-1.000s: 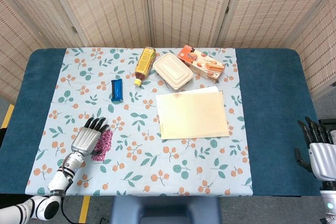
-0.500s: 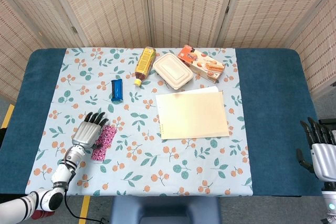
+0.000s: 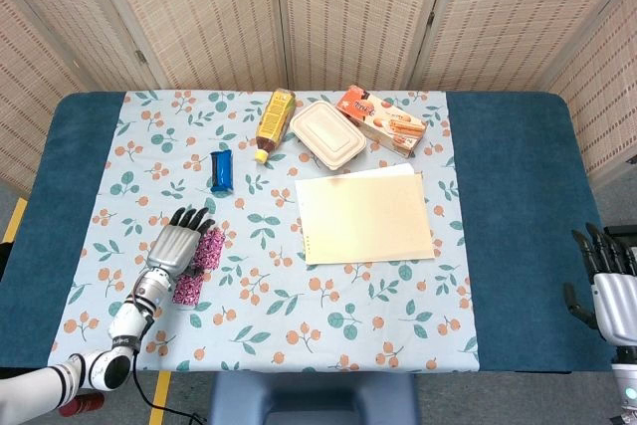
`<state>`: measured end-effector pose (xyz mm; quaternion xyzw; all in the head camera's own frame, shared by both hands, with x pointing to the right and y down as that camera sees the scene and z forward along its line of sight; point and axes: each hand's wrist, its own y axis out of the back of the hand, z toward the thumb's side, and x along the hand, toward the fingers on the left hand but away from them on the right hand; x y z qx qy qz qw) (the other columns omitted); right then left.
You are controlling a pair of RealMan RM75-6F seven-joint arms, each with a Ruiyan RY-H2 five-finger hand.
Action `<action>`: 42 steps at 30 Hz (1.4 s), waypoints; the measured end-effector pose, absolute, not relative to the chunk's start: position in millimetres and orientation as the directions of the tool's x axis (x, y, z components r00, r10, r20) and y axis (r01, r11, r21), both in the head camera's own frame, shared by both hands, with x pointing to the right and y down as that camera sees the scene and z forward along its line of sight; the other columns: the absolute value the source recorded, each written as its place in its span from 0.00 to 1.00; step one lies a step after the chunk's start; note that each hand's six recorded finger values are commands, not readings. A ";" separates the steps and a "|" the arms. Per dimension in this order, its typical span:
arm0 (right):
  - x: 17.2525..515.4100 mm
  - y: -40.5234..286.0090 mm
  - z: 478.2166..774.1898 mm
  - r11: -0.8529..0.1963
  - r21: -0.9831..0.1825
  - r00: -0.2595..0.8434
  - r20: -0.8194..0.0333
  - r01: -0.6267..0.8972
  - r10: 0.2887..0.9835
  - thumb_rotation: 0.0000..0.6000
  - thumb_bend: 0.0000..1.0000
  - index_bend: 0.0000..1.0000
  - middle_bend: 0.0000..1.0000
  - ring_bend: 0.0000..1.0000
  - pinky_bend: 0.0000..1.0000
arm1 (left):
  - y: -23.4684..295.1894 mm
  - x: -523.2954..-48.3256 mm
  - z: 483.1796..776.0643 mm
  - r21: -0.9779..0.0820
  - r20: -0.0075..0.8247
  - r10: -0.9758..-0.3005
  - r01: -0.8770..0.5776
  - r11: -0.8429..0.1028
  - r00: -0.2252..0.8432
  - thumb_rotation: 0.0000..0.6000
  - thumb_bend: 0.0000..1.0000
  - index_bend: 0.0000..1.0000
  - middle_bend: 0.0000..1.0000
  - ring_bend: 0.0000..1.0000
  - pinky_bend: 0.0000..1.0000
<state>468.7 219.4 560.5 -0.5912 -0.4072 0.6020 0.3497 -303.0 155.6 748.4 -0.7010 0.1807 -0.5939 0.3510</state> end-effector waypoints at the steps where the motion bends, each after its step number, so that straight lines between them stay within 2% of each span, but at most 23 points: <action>1: 468.6 219.5 560.5 -0.424 -0.904 -0.056 -0.427 0.061 0.902 1.00 0.50 0.00 0.00 0.00 0.00 | 154.6 -301.6 749.1 -0.706 0.706 -0.670 0.161 -0.689 0.230 1.00 0.18 0.16 0.04 0.00 0.00; 9: 468.7 219.0 559.7 -0.423 -0.904 -0.057 -0.426 0.059 0.903 1.00 0.50 0.00 0.00 0.00 0.00 | 150.5 -295.8 746.0 -0.718 0.693 -0.680 0.148 -0.680 0.240 1.00 0.18 0.17 0.04 0.00 0.00; 15: 468.4 218.8 560.5 -0.424 -0.904 -0.053 -0.427 0.061 0.903 1.00 0.50 0.00 0.00 0.00 0.00 | 154.5 -288.6 728.2 -0.725 0.678 -0.675 0.117 -0.678 0.291 1.00 0.18 0.23 0.04 0.00 0.00; 20: 468.2 219.3 560.0 -0.421 -0.905 -0.048 -0.424 0.066 0.904 1.00 0.50 0.00 0.00 0.00 0.00 | 155.6 -285.3 712.0 -0.701 0.683 -0.656 0.036 -0.712 0.322 0.99 0.18 0.29 0.04 0.00 0.00; 22: 468.7 219.8 558.9 -0.417 -0.906 -0.047 -0.421 0.067 0.906 1.00 0.50 0.00 0.00 0.00 0.00 | 154.0 -285.1 707.3 -0.686 0.686 -0.648 -0.004 -0.728 0.330 0.90 0.18 0.30 0.04 0.00 0.00; 25: 469.8 221.2 557.8 -0.414 -0.907 -0.047 -0.418 0.070 0.907 1.00 0.50 0.00 0.00 0.00 0.00 | 150.5 -285.2 703.7 -0.667 0.692 -0.639 -0.040 -0.744 0.335 0.69 0.18 0.32 0.04 0.00 0.00; 28: 471.3 222.8 557.1 -0.412 -0.908 -0.050 -0.416 0.074 0.908 1.00 0.50 0.00 0.00 0.00 0.00 | 149.4 -284.9 706.4 -0.656 0.700 -0.632 -0.048 -0.753 0.333 0.59 0.17 0.32 0.04 0.00 0.00; 31: 472.5 224.3 557.4 -0.412 -0.908 -0.052 -0.417 0.077 0.908 1.00 0.50 0.00 0.00 0.00 0.00 | 150.5 -286.1 712.4 -0.647 0.712 -0.622 -0.040 -0.761 0.325 0.53 0.17 0.32 0.04 0.00 0.00; 42: 473.3 225.6 560.3 -0.417 -0.905 -0.053 -0.422 0.083 0.905 1.00 0.50 0.00 0.00 0.00 0.00 | 155.7 -288.6 734.0 -0.619 0.749 -0.594 -0.008 -0.785 0.292 0.47 0.16 0.32 0.03 0.00 0.00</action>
